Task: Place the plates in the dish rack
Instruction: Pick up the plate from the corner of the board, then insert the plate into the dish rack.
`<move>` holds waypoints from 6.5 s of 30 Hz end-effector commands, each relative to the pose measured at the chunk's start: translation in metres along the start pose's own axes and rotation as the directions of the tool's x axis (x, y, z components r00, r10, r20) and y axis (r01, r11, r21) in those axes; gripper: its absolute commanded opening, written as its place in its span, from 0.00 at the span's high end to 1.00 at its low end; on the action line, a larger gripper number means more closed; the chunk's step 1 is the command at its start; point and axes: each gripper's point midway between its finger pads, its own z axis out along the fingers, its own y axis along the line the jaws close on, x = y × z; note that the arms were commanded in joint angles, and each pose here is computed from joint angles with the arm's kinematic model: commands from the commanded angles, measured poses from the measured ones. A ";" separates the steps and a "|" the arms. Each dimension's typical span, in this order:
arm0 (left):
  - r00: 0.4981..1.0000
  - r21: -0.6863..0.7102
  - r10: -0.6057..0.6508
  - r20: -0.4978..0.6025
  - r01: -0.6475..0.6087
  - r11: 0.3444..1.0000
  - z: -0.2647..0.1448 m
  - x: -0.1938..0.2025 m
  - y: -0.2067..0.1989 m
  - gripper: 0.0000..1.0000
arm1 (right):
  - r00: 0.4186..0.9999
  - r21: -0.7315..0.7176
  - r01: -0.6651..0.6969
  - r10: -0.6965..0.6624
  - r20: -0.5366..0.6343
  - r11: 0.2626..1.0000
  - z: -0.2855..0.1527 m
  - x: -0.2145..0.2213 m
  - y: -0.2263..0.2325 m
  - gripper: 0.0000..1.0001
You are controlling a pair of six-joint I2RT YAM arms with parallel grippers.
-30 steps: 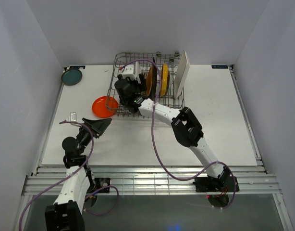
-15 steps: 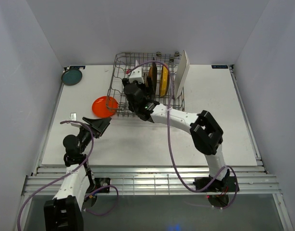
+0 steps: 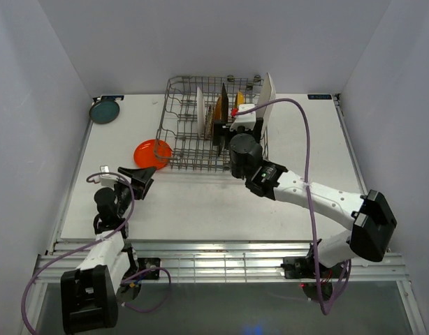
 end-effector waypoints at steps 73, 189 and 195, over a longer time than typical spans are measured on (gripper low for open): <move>0.764 -0.334 -0.120 0.634 0.410 0.848 0.241 -0.337 0.149 0.25 | 0.938 -0.240 -0.294 0.327 0.113 0.925 -0.138 0.016 -0.127 0.10; 0.989 0.194 -0.140 0.038 0.130 0.972 0.008 -0.045 -0.057 1.00 | 0.972 -0.667 -0.229 0.135 -0.190 0.709 -0.111 -0.012 0.055 0.00; 0.997 0.243 -0.068 -0.034 0.074 0.967 -0.009 -0.019 -0.059 1.00 | 0.969 -0.693 -0.236 0.110 -0.222 0.681 -0.102 0.001 0.074 0.00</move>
